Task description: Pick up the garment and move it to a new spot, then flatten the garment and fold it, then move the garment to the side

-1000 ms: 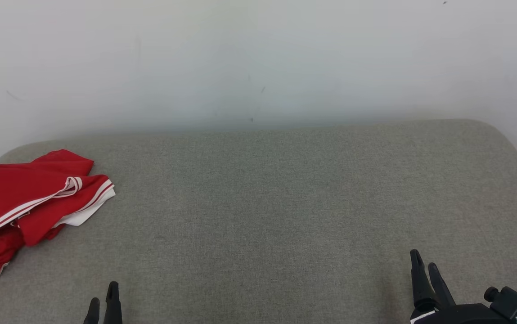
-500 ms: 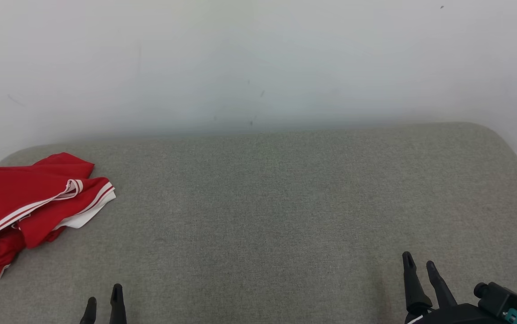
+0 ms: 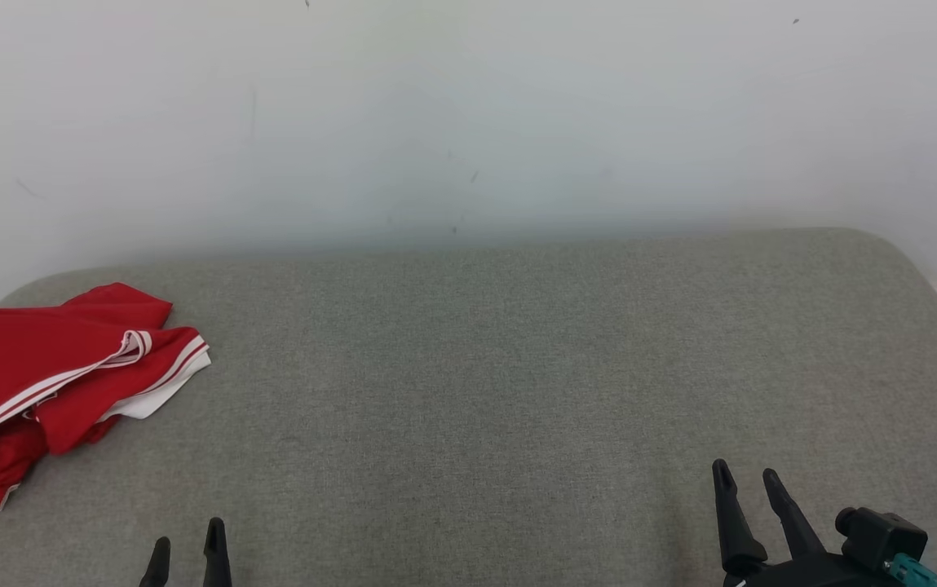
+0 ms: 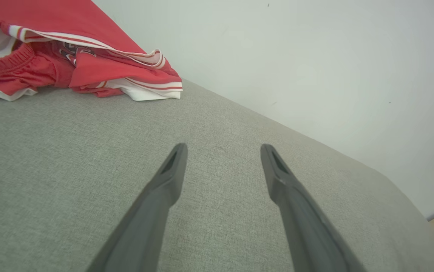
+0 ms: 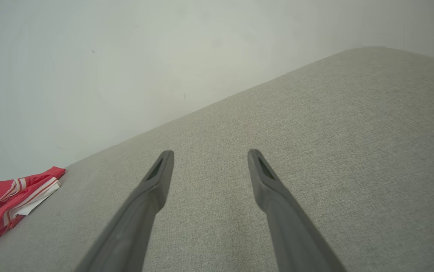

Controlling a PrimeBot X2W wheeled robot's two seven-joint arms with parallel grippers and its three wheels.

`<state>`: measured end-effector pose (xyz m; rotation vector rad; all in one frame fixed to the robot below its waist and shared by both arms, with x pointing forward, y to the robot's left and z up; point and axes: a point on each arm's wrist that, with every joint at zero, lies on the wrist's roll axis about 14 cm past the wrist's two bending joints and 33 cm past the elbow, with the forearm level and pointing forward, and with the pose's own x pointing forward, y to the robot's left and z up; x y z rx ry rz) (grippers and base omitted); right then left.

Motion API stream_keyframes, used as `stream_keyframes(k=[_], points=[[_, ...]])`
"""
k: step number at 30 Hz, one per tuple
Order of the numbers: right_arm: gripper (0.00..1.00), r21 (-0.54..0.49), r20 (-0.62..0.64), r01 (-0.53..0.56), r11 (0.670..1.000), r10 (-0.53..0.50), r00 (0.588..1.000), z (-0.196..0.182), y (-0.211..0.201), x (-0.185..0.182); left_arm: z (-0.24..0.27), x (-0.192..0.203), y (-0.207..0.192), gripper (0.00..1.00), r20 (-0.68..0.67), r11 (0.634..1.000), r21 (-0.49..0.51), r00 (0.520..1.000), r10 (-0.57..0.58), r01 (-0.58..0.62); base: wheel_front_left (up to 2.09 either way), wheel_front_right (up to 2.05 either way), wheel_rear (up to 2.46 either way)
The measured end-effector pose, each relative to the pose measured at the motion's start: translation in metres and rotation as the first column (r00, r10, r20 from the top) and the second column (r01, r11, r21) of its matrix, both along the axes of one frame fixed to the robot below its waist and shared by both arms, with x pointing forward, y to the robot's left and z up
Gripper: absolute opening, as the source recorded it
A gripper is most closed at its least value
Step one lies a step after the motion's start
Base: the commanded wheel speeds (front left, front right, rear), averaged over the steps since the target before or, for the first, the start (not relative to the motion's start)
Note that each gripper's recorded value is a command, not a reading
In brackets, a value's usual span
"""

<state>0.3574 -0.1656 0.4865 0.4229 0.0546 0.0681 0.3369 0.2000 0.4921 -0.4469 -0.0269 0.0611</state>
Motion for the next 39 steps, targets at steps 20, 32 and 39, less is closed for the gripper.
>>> stream_keyframes(k=[20,32,39], points=[[1.00,-0.169,0.016,-0.032,0.985,0.036,0.999,-0.001,0.005,-0.006,0.001,0.000,-0.005,1.00,0.013,0.984,0.175,0.999,-0.039,0.037,0.00,0.00,0.00],[1.00,-0.259,0.017,-0.056,0.964,0.062,0.998,-0.003,0.010,-0.008,0.000,0.002,-0.011,1.00,0.016,0.966,0.252,0.998,-0.068,0.061,0.00,0.00,0.00],[1.00,-0.293,0.023,-0.059,0.954,0.069,0.997,-0.003,0.010,-0.009,0.002,0.001,-0.013,1.00,0.023,0.954,0.291,0.997,-0.079,0.069,0.00,0.00,0.00]])
